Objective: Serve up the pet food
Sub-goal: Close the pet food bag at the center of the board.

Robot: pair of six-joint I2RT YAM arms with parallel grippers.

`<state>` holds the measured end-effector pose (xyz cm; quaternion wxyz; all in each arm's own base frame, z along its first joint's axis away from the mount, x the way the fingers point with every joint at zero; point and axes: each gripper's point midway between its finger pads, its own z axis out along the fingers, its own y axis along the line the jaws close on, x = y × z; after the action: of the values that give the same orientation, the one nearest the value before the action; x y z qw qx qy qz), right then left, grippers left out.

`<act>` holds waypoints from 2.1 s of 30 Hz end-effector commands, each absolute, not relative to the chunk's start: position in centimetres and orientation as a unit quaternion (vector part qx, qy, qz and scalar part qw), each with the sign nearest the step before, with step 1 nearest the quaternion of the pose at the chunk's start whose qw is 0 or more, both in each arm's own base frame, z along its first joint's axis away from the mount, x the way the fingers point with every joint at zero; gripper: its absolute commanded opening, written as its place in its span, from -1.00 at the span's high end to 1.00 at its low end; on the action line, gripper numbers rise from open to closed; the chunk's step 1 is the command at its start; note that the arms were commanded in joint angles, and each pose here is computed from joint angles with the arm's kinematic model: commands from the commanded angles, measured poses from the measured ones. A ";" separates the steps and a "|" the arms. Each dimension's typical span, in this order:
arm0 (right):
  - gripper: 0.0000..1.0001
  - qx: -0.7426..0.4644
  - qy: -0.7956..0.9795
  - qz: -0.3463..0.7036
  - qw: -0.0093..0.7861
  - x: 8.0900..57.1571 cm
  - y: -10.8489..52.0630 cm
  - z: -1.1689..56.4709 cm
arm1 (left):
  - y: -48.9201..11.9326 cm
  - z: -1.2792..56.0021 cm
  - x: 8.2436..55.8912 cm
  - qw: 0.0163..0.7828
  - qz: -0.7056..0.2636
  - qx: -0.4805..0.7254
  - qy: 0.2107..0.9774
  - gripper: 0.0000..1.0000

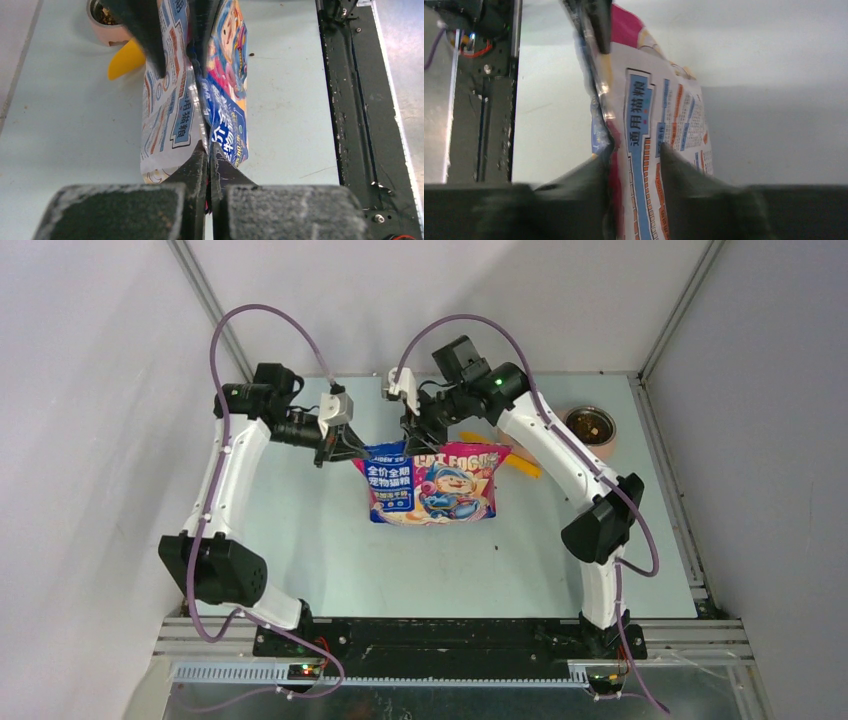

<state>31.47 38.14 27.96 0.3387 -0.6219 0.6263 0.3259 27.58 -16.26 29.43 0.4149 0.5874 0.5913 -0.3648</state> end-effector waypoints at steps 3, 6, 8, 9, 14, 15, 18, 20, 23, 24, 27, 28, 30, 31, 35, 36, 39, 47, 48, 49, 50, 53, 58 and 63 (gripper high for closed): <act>0.98 -0.620 0.598 0.400 0.312 28.5 38.1 30.6 | -16.5 31.8 23.5 0.411 -0.394 0.587 0.576 1.00; 1.00 -0.604 0.592 0.438 0.305 27.7 37.7 32.1 | -16.4 32.1 23.4 0.410 -0.391 0.586 0.579 1.00; 1.00 -0.595 0.584 0.467 0.296 26.8 37.5 33.1 | -16.4 32.5 23.1 0.413 -0.393 0.582 0.580 1.00; 1.00 -0.594 0.577 0.478 0.294 26.4 37.4 33.5 | -16.5 32.8 22.9 0.414 -0.393 0.580 0.581 1.00; 0.44 -0.615 0.580 0.431 0.316 26.5 38.1 32.8 | -16.9 33.7 22.8 0.426 -0.405 0.555 0.589 1.00; 0.32 -0.617 0.581 0.425 0.318 26.7 38.3 32.6 | -16.9 34.0 23.0 0.436 -0.398 0.558 0.583 1.00; 0.17 -0.625 0.574 0.418 0.324 26.7 39.5 32.2 | -16.9 33.5 23.0 0.434 -0.399 0.549 0.593 1.00; 0.18 -0.627 0.569 0.421 0.326 26.7 40.1 32.1 | -16.9 33.1 23.0 0.436 -0.395 0.545 0.597 1.00; 0.18 -0.632 0.565 0.422 0.320 26.5 41.1 31.4 | -16.9 32.9 23.1 0.443 -0.387 0.545 0.598 1.00; 0.19 -0.633 0.565 0.421 0.320 26.6 41.2 31.3 | -16.8 32.6 23.2 0.444 -0.386 0.541 0.601 1.00; 0.54 -0.634 0.566 0.425 0.311 26.4 41.7 30.8 | -16.8 32.5 23.2 0.452 -0.380 0.535 0.604 1.00; 0.70 -0.634 0.567 0.426 0.310 26.4 41.7 30.7 | -16.8 32.8 23.3 0.460 -0.375 0.534 0.602 1.00; 1.00 -0.632 0.569 0.426 0.308 26.4 41.8 30.6 | -16.8 32.8 23.3 0.467 -0.371 0.531 0.603 0.94; 1.00 -0.632 0.569 0.426 0.308 26.3 41.7 30.7 | -16.9 32.5 23.3 0.464 -0.371 0.527 0.608 0.84; 1.00 -0.633 0.569 0.421 0.314 26.3 41.6 31.0 | -16.9 32.4 23.4 0.466 -0.362 0.530 0.608 0.40; 1.00 -0.633 0.570 0.419 0.316 26.3 41.7 31.1 | -16.9 32.4 23.4 0.466 -0.362 0.530 0.609 0.34; 0.25 -0.636 0.574 0.403 0.320 26.5 41.9 30.7 | -16.8 32.2 23.4 0.465 -0.359 0.530 0.612 0.22; 0.10 -0.647 0.577 0.377 0.328 26.8 43.4 29.4 | -16.9 31.8 23.3 0.465 -0.356 0.531 0.613 0.19; 0.12 -0.647 0.576 0.375 0.330 26.9 43.6 29.3 | -16.9 31.7 23.3 0.464 -0.356 0.531 0.613 0.19; 0.15 -0.646 0.578 0.373 0.331 27.0 43.7 29.2 | -16.9 31.7 23.3 0.464 -0.355 0.531 0.614 0.19; 0.22 -0.646 0.578 0.371 0.334 27.2 43.8 29.3 | -16.9 31.6 23.2 0.464 -0.355 0.531 0.614 0.19; 0.58 -0.646 0.576 0.374 0.334 27.1 44.1 29.2 | -16.8 31.6 23.2 0.465 -0.353 0.532 0.613 0.19; 1.00 -0.639 0.571 0.398 0.328 26.6 44.0 30.0 | -16.7 31.3 23.1 0.466 -0.345 0.536 0.614 0.12; 1.00 -0.614 0.559 0.459 0.316 25.6 43.1 32.6 | -16.4 30.4 23.6 0.464 -0.315 0.546 0.623 -0.02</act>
<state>26.80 43.17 28.08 0.3016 -0.6335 0.5932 0.3948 23.89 -16.46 30.45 0.4560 0.5317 0.6274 -0.3402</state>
